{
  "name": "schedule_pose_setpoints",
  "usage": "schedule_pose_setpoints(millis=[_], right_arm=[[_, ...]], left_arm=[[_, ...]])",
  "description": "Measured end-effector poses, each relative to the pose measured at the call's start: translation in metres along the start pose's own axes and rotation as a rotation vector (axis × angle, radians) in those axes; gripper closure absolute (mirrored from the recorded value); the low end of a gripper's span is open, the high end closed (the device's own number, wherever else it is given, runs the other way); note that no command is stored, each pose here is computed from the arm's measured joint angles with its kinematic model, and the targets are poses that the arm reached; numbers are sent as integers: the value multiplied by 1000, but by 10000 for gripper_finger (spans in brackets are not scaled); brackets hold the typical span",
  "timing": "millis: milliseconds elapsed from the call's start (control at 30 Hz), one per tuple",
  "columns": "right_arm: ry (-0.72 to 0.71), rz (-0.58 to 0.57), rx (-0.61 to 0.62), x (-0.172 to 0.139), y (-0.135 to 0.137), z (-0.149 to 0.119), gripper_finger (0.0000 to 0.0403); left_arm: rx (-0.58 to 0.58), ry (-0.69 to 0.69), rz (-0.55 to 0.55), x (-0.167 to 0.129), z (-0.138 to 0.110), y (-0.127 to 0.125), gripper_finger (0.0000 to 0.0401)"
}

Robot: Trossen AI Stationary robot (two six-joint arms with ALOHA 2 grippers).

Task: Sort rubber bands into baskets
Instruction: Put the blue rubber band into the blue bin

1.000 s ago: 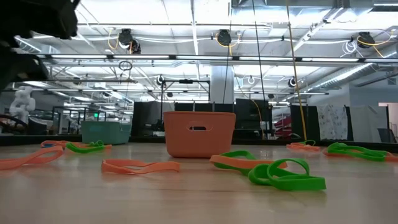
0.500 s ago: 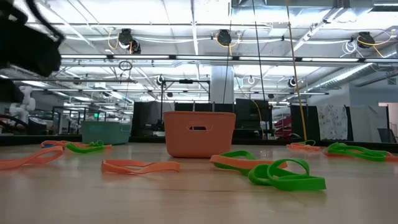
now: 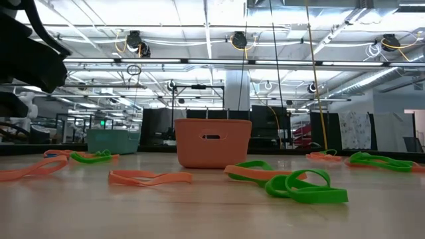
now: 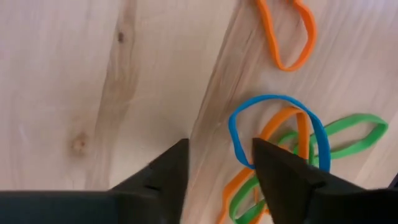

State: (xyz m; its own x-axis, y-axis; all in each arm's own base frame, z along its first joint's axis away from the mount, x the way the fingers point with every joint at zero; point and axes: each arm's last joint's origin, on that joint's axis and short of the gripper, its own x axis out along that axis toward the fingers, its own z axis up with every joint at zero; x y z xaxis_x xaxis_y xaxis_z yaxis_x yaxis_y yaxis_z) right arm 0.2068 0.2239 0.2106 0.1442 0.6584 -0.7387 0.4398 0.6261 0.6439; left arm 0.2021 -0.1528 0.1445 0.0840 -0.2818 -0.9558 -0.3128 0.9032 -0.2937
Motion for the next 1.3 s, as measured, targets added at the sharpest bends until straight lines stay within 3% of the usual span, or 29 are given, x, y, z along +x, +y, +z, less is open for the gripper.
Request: schedule_pose_setpoints(millis=[233,500,667,833,1067,1300], right_arm=[[-100,41,-128,-17,27,4,259],[-293,-16,-402,-32,45,9,259],[-552,-177,-625,-41,42,29,259],[-820,-283,-782,-53,48,55,259],[-1027,-238,-879,-60,59,96,259],[-1095,-258,-812,-51,49,134,259]], left_arm=[[53,-20,-5,0,1,-1,386],[184,-149,-24,-19,14,-17,397],[317,-328,-54,-55,30,-36,397],[415,-546,-16,-85,46,-50,398],[468,-807,24,-101,67,-57,399],[510,-959,80,-112,80,-57,399]])
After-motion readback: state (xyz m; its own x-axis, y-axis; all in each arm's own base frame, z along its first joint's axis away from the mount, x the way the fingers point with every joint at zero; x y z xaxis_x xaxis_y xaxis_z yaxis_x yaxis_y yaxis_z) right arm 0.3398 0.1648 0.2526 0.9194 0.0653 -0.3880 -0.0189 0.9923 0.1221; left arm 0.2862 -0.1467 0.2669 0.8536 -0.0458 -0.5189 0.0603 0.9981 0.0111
